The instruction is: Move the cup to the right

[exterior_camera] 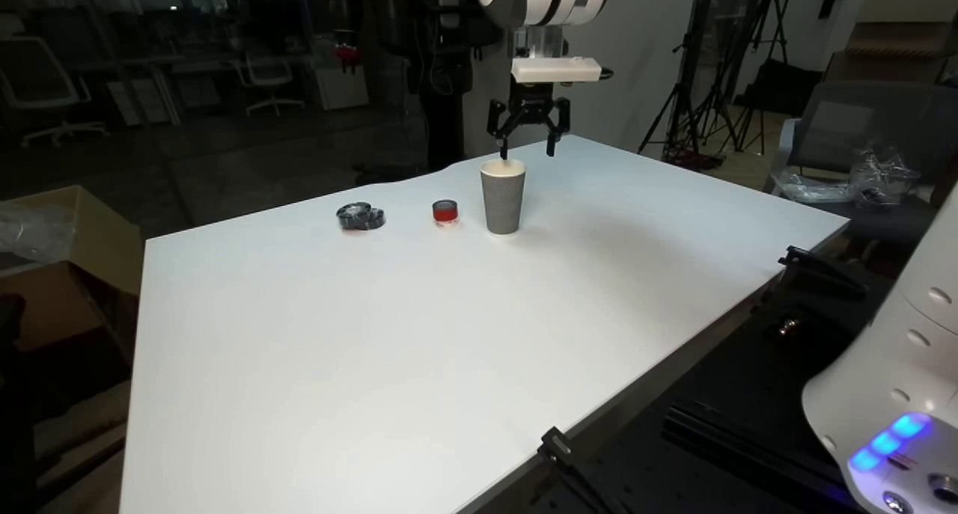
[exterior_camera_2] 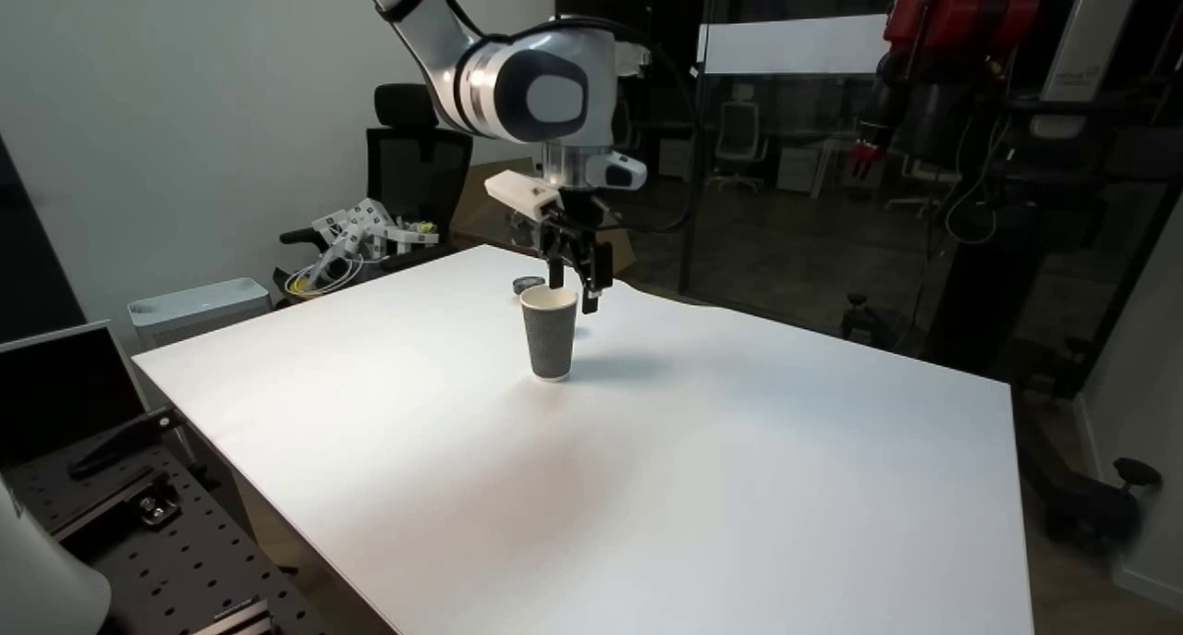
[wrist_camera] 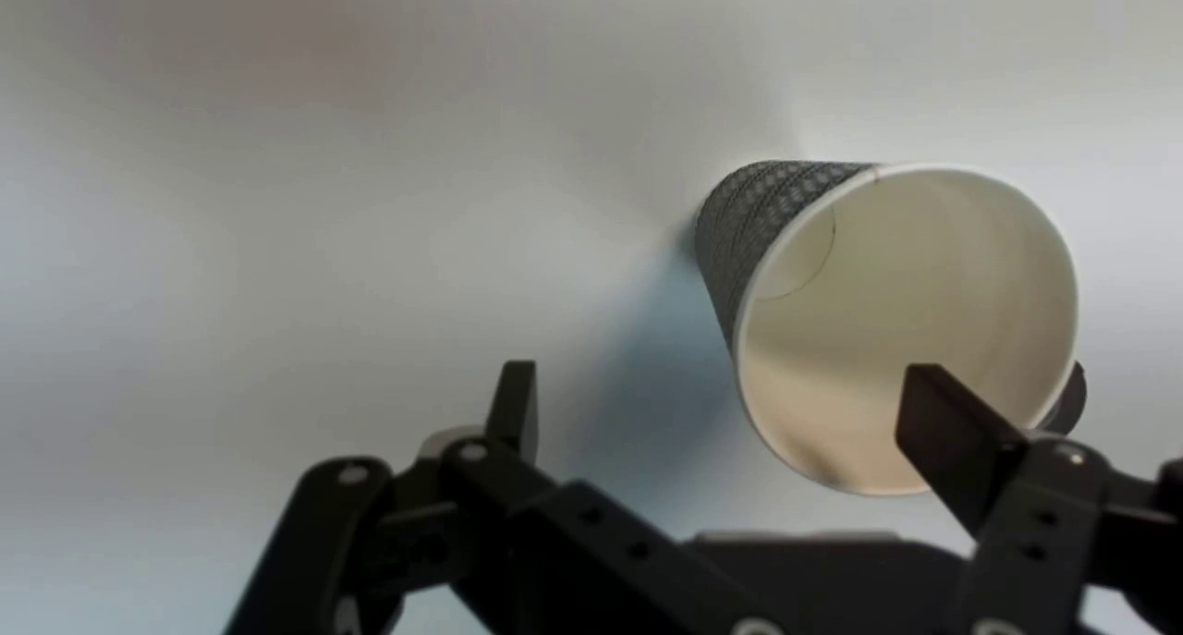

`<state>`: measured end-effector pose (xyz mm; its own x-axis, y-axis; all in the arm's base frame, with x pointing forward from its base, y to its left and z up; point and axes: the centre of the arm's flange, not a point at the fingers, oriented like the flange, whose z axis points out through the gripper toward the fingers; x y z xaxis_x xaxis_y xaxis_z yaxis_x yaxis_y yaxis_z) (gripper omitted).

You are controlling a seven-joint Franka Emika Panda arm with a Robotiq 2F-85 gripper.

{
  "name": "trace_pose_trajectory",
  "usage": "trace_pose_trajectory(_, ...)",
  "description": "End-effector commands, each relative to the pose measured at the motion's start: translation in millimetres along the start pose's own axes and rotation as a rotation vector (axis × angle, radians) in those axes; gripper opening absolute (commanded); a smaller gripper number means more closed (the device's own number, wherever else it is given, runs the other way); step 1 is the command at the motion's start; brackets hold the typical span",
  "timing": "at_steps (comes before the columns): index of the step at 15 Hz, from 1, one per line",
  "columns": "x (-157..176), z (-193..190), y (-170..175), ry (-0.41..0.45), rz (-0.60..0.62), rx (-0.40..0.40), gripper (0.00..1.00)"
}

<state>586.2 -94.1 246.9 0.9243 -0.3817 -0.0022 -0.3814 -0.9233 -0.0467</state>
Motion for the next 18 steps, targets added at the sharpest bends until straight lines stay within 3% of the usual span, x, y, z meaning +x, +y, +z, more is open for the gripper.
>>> trace_pose_trajectory(1, 16, 7, -11, -0.043, 0.015, 0.003, 1.00)
trace_pose_trajectory(6, 20, 21, -17, -0.084, 0.006, -0.010, 1.00)
trace_pose_trajectory(7, 21, 23, -18, -0.091, 0.007, -0.010, 0.75)
trace_pose_trajectory(9, 23, 26, -19, -0.100, 0.007, -0.015, 0.67)
trace_pose_trajectory(18, 30, 34, -27, -0.128, -0.006, -0.025, 0.03)
